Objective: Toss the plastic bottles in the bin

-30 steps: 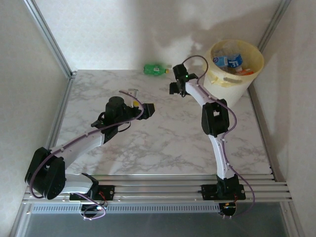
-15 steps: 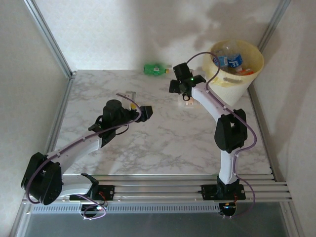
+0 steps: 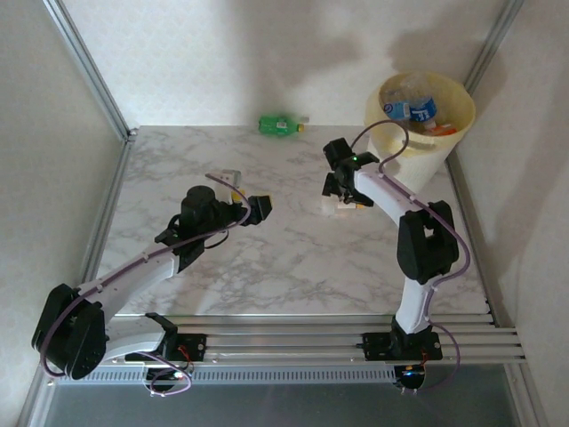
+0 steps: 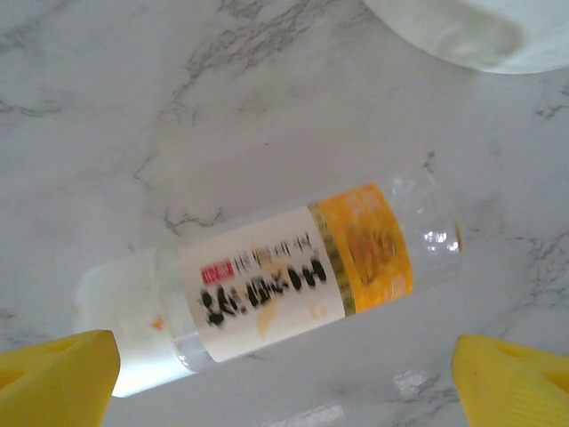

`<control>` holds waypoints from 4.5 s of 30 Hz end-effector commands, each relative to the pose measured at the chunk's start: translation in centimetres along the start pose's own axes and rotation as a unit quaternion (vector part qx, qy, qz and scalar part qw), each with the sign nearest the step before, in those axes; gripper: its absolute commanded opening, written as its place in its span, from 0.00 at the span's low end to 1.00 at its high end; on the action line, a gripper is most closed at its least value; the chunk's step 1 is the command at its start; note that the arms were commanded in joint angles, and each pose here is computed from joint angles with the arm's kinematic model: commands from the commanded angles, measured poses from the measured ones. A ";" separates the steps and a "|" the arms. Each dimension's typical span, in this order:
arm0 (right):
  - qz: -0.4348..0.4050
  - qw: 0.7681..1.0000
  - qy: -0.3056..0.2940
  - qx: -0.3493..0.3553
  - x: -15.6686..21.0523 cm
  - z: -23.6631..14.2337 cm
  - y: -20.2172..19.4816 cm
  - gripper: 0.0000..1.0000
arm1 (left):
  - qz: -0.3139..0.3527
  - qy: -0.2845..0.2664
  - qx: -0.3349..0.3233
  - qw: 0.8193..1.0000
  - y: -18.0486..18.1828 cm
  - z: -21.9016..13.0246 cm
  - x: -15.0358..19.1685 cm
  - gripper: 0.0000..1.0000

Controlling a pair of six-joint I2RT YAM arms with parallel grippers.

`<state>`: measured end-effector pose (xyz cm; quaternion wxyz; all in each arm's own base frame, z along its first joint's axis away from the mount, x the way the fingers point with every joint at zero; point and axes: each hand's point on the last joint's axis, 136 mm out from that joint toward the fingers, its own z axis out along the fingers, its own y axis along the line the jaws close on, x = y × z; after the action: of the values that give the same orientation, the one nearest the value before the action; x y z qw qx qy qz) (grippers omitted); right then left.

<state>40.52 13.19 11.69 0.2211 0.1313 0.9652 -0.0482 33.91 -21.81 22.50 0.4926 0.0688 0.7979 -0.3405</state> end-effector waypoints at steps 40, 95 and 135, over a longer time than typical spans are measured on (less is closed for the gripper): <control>0.058 0.994 0.093 0.005 7.4 7.4 -2.3 0.93 | 0.009 -0.007 -0.019 1.000 0.7 -1.4 0.9 1.00; -0.032 0.840 -0.529 -0.116 -7.4 -33.7 -11.7 0.40 | 0.023 -0.108 0.034 0.993 -3.2 -6.8 -3.0 1.00; 0.051 0.946 -0.268 -0.178 -12.3 -22.3 -13.2 0.95 | -0.002 -0.034 -0.032 0.999 -0.5 -0.6 -1.9 1.00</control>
<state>38.57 -1.21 38.94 0.5079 0.1396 0.8490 0.0421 33.16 -21.00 23.25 0.5133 0.0452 0.7938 -0.3229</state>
